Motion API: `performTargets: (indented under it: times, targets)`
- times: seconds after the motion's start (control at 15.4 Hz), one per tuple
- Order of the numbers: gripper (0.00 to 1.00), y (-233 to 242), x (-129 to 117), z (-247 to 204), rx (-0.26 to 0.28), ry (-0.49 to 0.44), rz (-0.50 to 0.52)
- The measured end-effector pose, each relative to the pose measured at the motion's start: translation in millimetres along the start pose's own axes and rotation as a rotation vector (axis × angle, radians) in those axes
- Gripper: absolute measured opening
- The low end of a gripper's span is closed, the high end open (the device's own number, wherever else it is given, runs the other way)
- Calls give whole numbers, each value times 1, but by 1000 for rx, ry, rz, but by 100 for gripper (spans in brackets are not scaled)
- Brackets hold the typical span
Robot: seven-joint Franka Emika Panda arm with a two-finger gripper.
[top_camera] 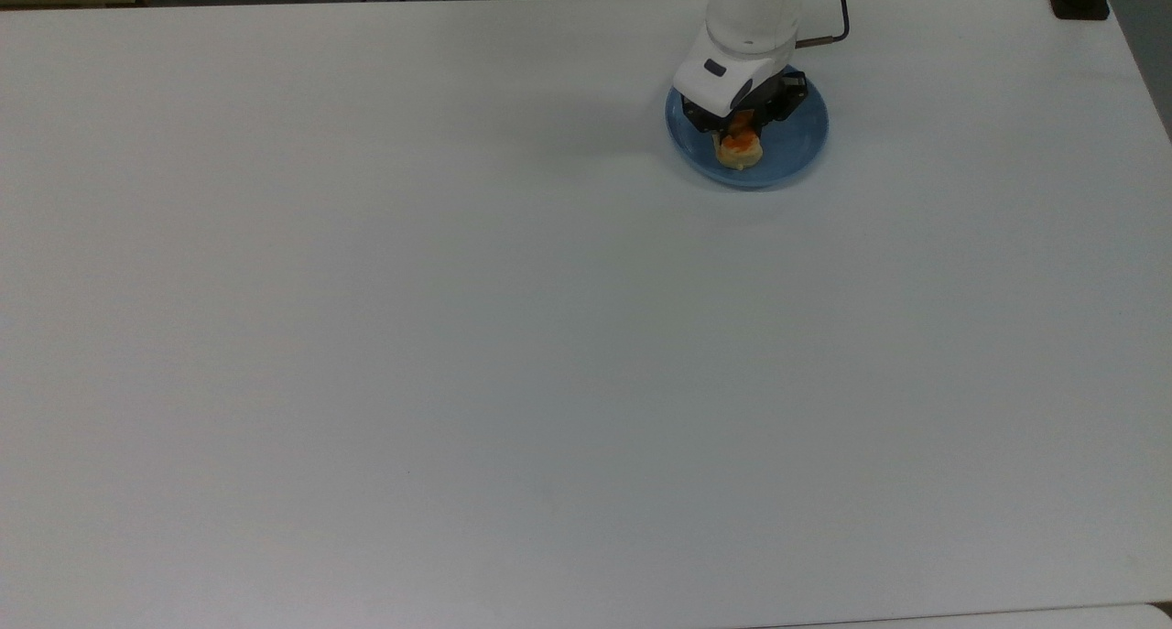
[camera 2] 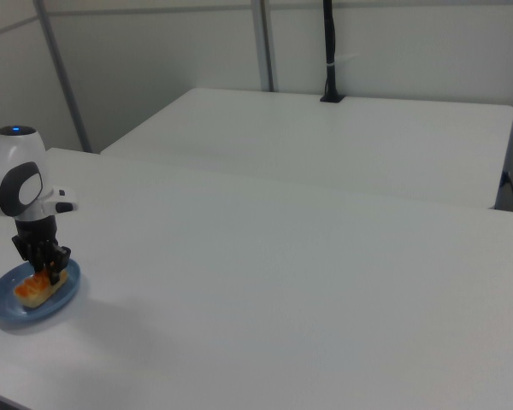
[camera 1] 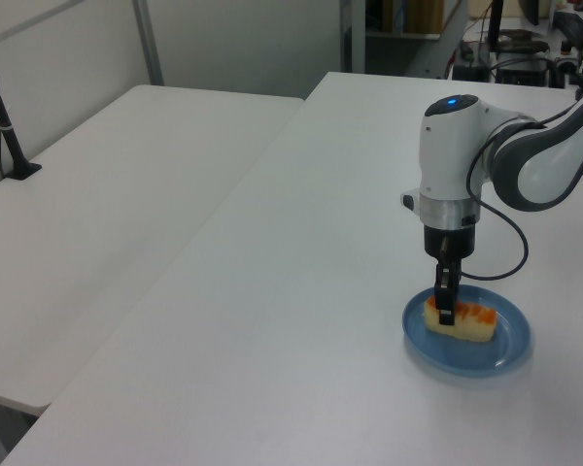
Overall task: Put the bread on the table
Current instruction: 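Close the gripper on the bread and lift it off the plate, then carry the bread away from the plate and lower it onto the table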
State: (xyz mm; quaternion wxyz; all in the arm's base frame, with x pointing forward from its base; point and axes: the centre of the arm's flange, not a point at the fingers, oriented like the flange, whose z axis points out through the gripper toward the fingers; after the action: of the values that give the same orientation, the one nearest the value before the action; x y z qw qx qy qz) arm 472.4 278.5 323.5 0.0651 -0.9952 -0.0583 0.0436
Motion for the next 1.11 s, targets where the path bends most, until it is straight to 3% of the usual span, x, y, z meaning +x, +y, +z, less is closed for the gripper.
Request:
performTargets:
  times: [0.33,0.46,0.65,1.11]
  targets:
    - [38,7,13,-50,-14,-67,-30]
    - [39,37,34,-95,0,-51,-39]
    - [39,100,59,-129,2,8,-47]
    - [40,248,82,-134,-41,47,-34]
